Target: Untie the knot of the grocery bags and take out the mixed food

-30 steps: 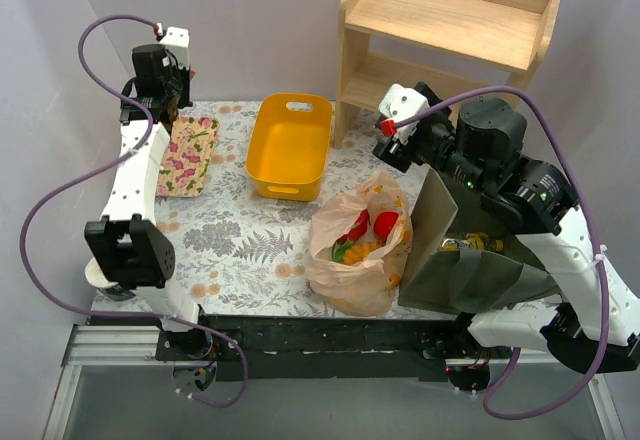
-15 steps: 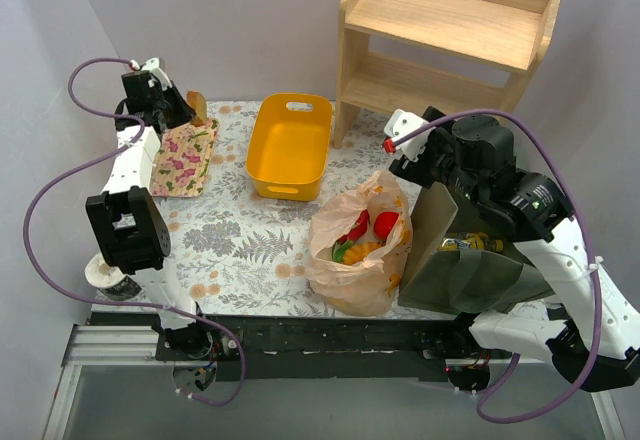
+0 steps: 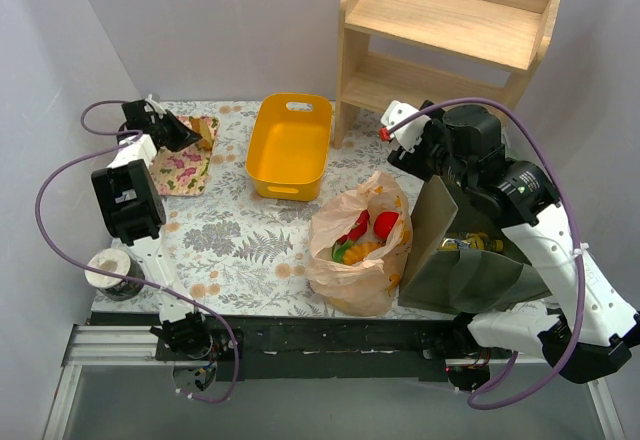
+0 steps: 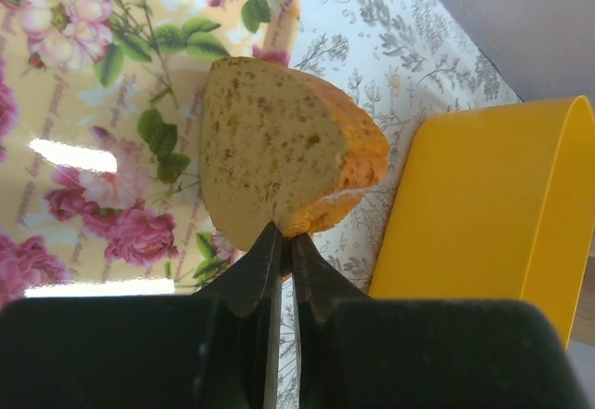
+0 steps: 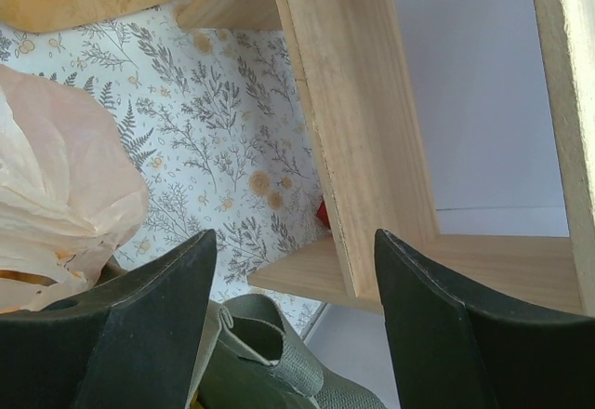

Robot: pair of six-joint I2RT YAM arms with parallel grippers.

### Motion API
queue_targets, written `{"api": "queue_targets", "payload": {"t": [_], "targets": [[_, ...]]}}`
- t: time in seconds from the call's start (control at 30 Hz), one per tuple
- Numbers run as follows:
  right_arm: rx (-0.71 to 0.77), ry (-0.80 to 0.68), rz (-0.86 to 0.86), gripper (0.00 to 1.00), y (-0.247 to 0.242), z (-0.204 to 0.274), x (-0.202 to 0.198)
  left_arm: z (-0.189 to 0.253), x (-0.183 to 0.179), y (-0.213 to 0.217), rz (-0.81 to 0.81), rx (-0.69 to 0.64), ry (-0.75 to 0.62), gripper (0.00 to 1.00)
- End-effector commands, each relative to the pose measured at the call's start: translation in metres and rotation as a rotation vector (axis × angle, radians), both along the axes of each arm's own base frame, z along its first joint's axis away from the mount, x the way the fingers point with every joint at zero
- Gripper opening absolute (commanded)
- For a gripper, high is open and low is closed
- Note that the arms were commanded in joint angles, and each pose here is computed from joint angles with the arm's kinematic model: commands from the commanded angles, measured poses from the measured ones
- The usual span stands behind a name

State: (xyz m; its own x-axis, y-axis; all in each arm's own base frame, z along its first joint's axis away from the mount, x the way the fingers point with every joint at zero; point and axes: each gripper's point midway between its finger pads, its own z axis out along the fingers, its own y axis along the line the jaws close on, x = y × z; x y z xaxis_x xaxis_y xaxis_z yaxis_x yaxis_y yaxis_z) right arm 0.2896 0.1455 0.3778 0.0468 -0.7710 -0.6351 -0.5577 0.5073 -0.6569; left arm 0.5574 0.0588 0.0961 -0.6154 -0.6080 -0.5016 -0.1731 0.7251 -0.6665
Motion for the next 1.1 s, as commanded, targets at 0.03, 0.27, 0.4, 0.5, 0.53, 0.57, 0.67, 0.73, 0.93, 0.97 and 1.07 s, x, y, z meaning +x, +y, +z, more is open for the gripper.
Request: {"api": "queue_targets", "payload": {"t": [0.03,0.27,0.4,0.5,0.53,0.57,0.67,0.73,0.93,0.97,1.07], "targets": [[0.018,0.0,-0.034,0.75,-0.006,0.0,0.005,0.041,0.027,0.005,0.005,0.033,-0.126,0.0],[0.023,0.021,-0.026,0.75,0.0,0.0,0.011,0.023,0.035,0.03,0.108,0.142,-0.085,0.0],[0.021,0.015,-0.032,0.75,0.0,0.0,0.014,0.015,0.036,0.048,0.183,0.214,-0.05,0.0],[0.016,0.014,-0.028,0.75,0.0,-0.002,0.012,0.008,0.033,0.063,0.228,0.296,-0.015,0.2],[0.02,0.011,-0.027,0.75,-0.002,-0.001,0.01,0.007,0.032,0.068,0.238,0.317,-0.002,0.23],[0.016,0.017,-0.024,0.75,-0.001,-0.004,0.01,0.006,0.03,0.076,0.261,0.364,0.011,0.35],[0.024,0.013,-0.021,0.75,-0.002,-0.004,0.007,0.009,0.023,0.089,0.308,0.423,0.031,0.6],[0.029,0.013,-0.014,0.75,-0.002,-0.005,0.005,0.01,0.019,0.092,0.324,0.446,0.039,0.66],[0.068,-0.026,0.008,0.75,0.001,0.011,0.002,0.041,0.0,0.084,0.312,0.456,0.019,0.79],[0.082,-0.033,0.02,0.75,0.003,0.016,0.001,0.053,-0.008,0.082,0.317,0.463,0.007,0.79],[0.151,-0.068,0.083,0.75,0.012,0.046,-0.008,0.073,-0.025,0.079,0.325,0.477,0.004,0.82]]}}
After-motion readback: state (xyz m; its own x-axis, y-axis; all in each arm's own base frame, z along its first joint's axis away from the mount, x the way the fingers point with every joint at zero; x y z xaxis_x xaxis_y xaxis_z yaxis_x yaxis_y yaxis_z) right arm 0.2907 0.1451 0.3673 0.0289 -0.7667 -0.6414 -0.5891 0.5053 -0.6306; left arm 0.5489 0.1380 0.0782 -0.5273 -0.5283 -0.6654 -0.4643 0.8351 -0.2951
